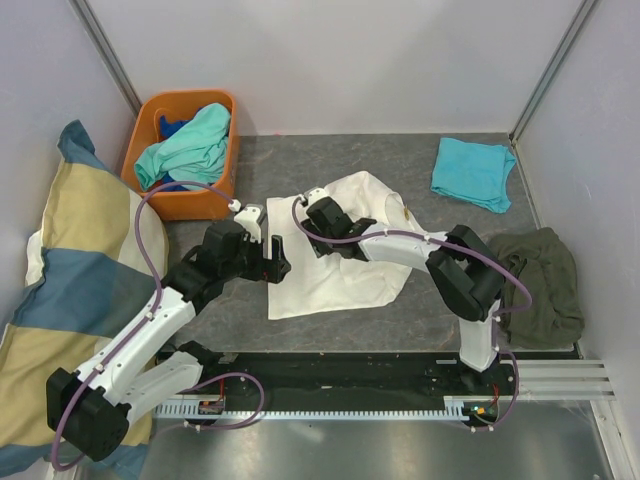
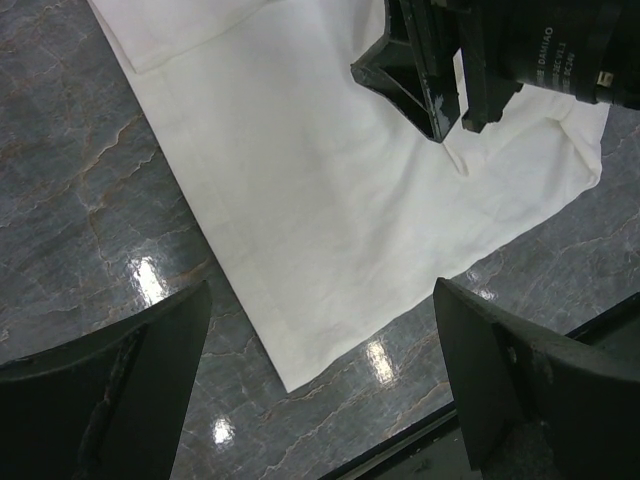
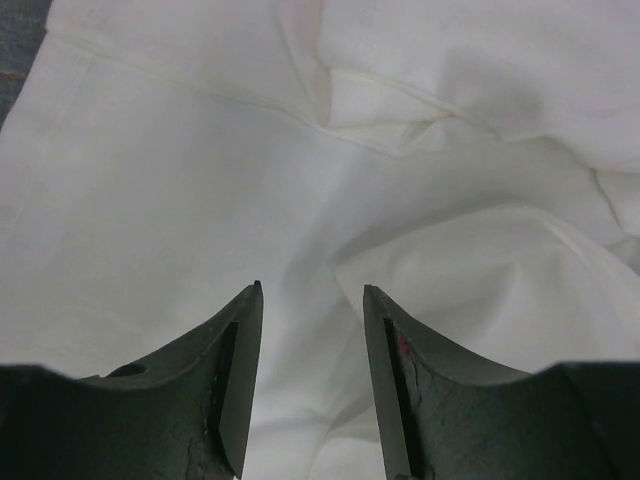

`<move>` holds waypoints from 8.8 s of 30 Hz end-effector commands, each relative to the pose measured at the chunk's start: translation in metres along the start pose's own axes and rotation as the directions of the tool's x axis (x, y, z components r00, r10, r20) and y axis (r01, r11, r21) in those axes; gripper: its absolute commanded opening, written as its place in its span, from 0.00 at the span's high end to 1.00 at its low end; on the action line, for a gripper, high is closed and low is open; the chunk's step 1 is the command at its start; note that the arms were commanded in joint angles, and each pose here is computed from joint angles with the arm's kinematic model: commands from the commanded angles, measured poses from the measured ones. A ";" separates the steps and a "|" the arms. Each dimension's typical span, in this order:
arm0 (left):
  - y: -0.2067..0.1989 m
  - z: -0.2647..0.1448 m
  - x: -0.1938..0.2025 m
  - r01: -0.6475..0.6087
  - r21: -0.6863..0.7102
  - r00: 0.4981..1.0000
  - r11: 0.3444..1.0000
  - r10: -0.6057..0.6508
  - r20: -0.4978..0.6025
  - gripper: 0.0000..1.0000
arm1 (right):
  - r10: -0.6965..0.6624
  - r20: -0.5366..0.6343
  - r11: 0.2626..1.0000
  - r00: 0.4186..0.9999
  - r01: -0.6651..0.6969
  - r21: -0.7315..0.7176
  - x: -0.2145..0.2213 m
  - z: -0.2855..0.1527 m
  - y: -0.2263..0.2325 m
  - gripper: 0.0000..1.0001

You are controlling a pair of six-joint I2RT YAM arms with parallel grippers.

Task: Fold and stack the t-shirts
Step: Flatten the tshirt out

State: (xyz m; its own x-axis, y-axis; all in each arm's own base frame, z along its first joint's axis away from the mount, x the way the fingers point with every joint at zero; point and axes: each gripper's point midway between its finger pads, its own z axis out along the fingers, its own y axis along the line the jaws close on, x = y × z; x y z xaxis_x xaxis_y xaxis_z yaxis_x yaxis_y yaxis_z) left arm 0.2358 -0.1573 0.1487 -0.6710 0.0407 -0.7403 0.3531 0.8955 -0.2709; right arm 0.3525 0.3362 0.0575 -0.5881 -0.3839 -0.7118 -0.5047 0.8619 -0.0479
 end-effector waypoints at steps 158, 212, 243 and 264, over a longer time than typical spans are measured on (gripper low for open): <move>0.020 0.019 0.145 0.387 -0.327 0.898 0.862 -0.433 -0.078 0.62 | 0.178 0.273 0.970 0.945 -0.215 0.112 -0.036 -0.154 -0.102 0.94; -0.042 -0.121 -0.265 -0.071 -0.144 0.864 0.987 0.133 0.485 0.98 | 0.222 0.713 0.805 0.666 -0.537 0.251 -0.136 -0.371 -0.200 1.00; -0.062 -0.193 -0.391 -0.246 0.088 0.638 0.965 0.093 0.764 0.98 | 0.169 0.936 0.887 0.310 -0.462 -0.007 -0.243 -0.488 -0.258 1.00; -0.052 -0.180 -0.341 -0.235 0.074 0.699 0.969 0.116 0.706 0.98 | 0.152 0.891 0.830 0.427 -0.545 0.120 -0.230 -0.472 -0.280 1.00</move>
State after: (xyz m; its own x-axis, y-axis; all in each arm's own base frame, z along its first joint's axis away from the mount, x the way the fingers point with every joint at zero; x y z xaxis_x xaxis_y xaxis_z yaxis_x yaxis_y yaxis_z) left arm 0.2745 -0.1328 0.5514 0.0517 -0.2229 -0.9735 0.5788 0.8010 -0.1527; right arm 0.2460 0.0291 0.6125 0.3545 0.3073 -0.8831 -0.1450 0.9511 0.2728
